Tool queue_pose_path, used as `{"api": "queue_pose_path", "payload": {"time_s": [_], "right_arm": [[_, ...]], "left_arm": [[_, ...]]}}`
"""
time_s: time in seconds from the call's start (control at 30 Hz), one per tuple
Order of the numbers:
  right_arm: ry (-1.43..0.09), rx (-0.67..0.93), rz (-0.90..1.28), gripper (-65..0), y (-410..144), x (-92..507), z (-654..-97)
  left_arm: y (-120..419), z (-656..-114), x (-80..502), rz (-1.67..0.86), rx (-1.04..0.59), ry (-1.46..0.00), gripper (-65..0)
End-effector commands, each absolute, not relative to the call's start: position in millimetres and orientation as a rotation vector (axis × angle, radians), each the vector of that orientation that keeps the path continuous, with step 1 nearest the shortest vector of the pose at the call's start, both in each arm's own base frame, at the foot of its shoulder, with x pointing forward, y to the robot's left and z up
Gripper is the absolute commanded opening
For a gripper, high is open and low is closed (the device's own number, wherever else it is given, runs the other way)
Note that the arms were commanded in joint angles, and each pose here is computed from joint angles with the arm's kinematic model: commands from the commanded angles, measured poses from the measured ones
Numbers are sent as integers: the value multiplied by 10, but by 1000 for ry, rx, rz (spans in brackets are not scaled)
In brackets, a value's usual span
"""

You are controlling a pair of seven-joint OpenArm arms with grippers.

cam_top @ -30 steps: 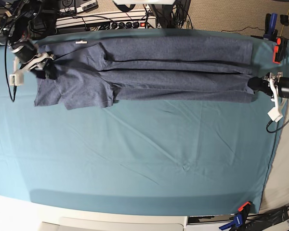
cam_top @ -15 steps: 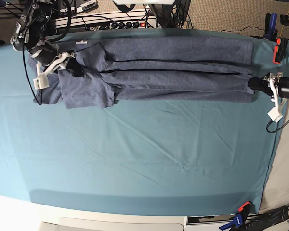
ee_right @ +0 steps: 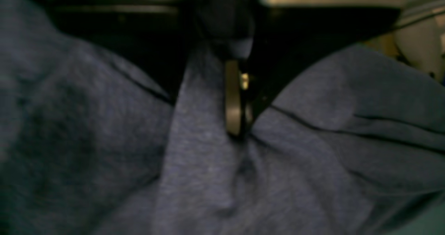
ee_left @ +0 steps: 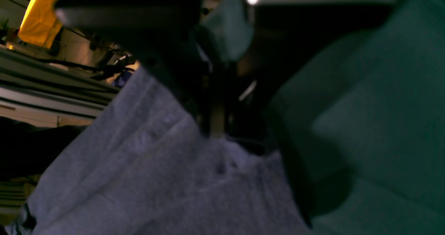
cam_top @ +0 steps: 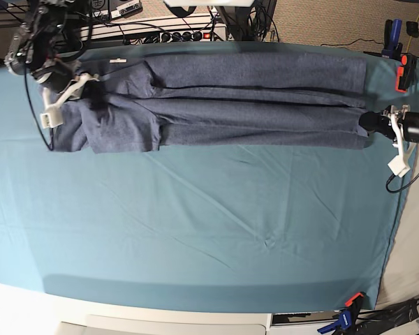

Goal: Fold the T-shirt properly
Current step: 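Lower the folded hem and press it along the collar edge with both grippers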

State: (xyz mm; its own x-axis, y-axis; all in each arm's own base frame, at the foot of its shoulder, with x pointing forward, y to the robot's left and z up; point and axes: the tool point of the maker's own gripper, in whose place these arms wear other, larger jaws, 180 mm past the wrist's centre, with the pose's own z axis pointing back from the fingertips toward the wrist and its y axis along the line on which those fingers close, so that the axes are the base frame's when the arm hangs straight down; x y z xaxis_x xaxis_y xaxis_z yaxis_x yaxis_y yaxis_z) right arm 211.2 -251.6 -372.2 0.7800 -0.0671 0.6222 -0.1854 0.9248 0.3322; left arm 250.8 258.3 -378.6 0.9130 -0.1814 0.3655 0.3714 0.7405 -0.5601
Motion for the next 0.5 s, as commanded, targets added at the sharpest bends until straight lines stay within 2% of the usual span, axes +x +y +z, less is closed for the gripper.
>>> {"api": "queue_pose_path", "payload": {"time_s": [0.0, 0.2, 0.3, 0.47], "right_arm": [[-703, 352, 88, -607, -2650, 2171, -3605], [-659, 300, 133, -609, -2820, 2147, -3557], [-650, 306, 135, -637, -2811, 2134, -3562], [-644, 310, 135, -637, -2804, 2125, -3566]], "left_arm": [[2677, -3637, 2619, -317, -655, -340, -650], [2682, -3640, 2610, -318, -654, -335, -650], [2695, -3639, 2601, -320, -650, -330, -650], [2730, -3594, 2589, -340, -633, -325, -650]]}}
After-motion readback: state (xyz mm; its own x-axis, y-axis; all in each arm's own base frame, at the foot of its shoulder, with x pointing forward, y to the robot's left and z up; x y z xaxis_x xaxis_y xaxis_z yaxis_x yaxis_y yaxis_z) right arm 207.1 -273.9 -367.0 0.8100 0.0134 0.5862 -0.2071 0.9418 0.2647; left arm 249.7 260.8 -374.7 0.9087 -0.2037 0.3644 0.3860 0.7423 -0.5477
